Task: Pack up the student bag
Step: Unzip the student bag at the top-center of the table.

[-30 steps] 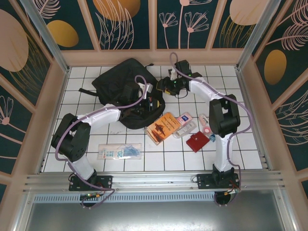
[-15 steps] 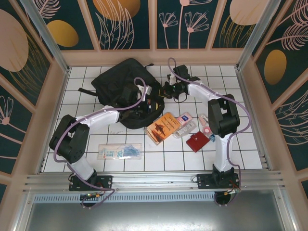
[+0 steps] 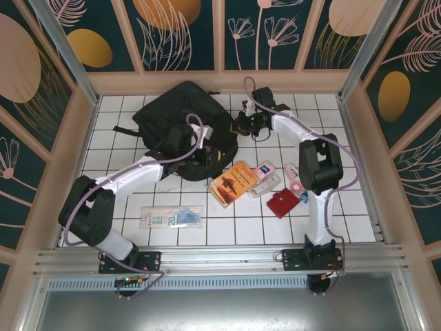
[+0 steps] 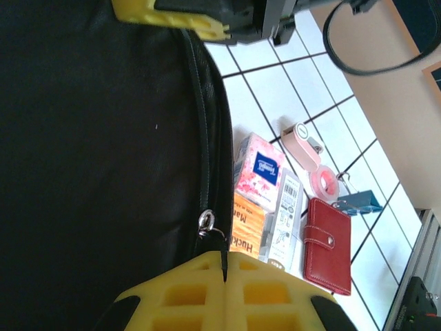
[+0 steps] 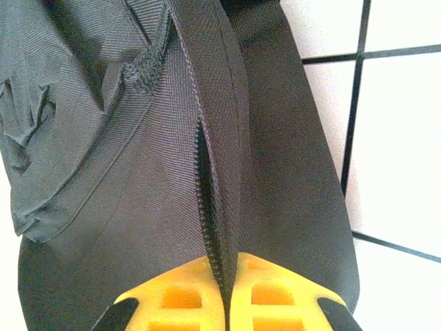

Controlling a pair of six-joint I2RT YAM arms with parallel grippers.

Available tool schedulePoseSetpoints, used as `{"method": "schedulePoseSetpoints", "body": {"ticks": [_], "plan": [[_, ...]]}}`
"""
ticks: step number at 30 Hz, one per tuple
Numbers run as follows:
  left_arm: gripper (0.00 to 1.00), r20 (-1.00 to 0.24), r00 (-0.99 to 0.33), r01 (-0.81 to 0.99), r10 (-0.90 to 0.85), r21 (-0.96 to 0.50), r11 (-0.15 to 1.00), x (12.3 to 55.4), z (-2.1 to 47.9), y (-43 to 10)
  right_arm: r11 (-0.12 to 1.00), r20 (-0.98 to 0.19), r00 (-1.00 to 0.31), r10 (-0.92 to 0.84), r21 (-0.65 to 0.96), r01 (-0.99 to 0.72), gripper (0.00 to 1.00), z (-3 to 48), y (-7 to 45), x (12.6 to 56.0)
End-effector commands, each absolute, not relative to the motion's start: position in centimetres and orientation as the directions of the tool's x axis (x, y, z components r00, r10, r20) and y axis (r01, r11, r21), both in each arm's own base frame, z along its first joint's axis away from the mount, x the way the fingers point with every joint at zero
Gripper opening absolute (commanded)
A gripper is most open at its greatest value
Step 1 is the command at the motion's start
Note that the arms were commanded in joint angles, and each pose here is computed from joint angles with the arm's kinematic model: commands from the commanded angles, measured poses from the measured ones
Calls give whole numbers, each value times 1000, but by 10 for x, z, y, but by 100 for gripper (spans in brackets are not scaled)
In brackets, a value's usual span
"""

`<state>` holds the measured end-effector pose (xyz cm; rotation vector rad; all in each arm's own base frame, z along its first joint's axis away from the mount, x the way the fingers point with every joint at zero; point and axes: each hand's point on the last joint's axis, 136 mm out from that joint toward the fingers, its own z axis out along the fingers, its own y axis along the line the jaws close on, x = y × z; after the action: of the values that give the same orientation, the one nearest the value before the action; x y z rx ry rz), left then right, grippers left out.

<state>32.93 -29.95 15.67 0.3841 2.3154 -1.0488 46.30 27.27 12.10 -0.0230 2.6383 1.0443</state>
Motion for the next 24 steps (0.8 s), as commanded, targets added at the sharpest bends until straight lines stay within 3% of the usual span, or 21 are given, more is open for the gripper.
{"method": "schedulePoseSetpoints", "body": {"ticks": [1, 19, 24], "plan": [[0, -596, -802, 463, 45, -573, 676, 319, 151, -285, 768, -341, -934, 111, 625, -137, 0, 124, 255, 486], [0, -589, -808, 405, -13, -571, 713, 299, 152, -230, 794, -370, -921, 122, 593, -133, 0, 125, 243, 515], [0, -577, -816, 407, -37, -619, 671, 301, 153, -240, 790, -392, -912, 116, 593, -154, 45, 143, 257, 507]]}}
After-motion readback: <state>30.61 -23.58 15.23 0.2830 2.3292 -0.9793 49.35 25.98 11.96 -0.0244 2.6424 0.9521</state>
